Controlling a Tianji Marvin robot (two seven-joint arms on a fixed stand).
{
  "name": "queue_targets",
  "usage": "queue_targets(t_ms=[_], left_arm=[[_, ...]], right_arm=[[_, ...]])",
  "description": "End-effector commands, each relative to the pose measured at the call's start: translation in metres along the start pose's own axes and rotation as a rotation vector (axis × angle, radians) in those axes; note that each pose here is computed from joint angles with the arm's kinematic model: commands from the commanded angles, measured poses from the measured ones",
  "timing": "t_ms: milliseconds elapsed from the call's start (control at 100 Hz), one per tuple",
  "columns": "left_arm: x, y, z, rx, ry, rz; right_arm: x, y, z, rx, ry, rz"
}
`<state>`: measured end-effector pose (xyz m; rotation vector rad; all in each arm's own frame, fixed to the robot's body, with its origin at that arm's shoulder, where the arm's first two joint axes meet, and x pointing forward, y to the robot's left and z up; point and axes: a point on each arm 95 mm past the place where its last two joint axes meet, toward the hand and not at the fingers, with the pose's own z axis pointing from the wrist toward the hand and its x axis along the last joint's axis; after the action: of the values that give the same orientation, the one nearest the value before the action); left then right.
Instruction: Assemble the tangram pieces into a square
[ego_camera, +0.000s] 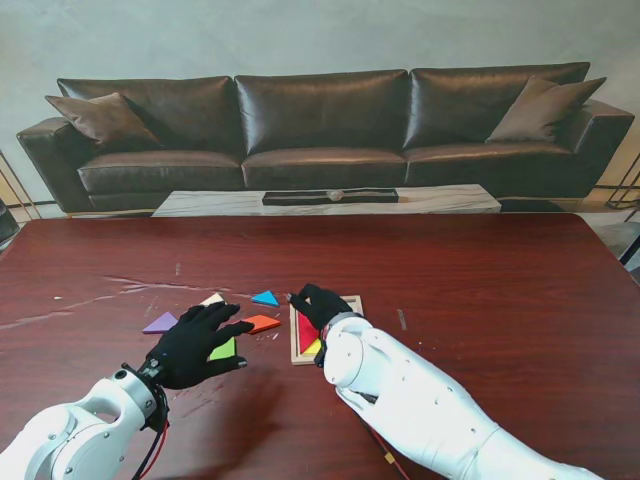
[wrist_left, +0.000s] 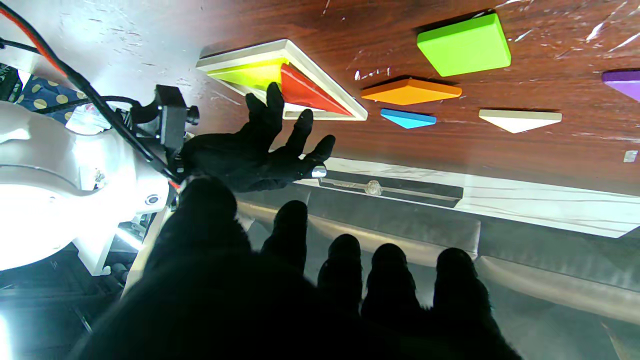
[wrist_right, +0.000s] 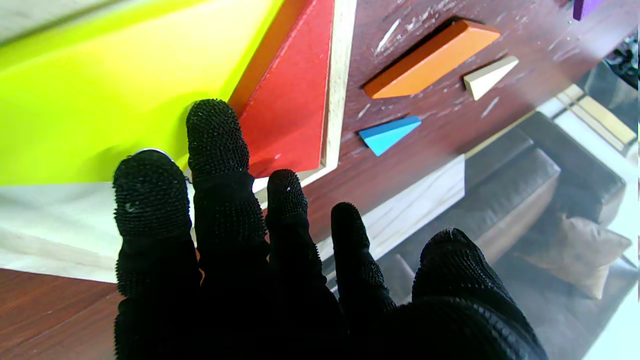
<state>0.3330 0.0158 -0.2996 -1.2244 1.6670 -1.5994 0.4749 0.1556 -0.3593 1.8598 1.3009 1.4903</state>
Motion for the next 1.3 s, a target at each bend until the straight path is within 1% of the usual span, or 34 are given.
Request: queue_targets(t_ms=[0,200,410,520,630,750,960,1170,1290], left_arm=[[0.002,0.0,0.0,-0.004,0.01,0.002],[0.003,-0.002,0.001,-0.01,0.03,0.012],[0.005,-0.004,0.004,-0.022,0.047,0.023],[0.006,-0.005,0.006,-0.027,0.052,0.027],[0.007,-0.005,0.007,-0.03,0.055,0.028],[0.008,-0.006,0.008,-0.033,0.059,0.031],[0.01,-0.005,0.009,-0.039,0.06,0.034],[0.011,-0.005,0.009,-0.046,0.054,0.034],[0.012,-0.005,0.009,-0.05,0.053,0.036]], right_arm=[[0.006,-0.005,0.0,-0.001,0.014,0.01],[0.009,-0.009,0.003,-0.021,0.028,0.04],[0.01,-0.008,0.007,-0.033,0.031,0.025],[0.009,-0.005,0.007,-0.042,0.034,0.018],[0.007,0.0,0.006,-0.082,0.035,0.036],[0.003,0.006,0.006,-0.103,0.031,0.026],[-0.006,0.006,0.011,-0.1,0.008,0.033],[-0.016,0.003,0.017,-0.081,-0.01,0.004],[-0.018,0.0,0.018,-0.066,-0.011,0.024]])
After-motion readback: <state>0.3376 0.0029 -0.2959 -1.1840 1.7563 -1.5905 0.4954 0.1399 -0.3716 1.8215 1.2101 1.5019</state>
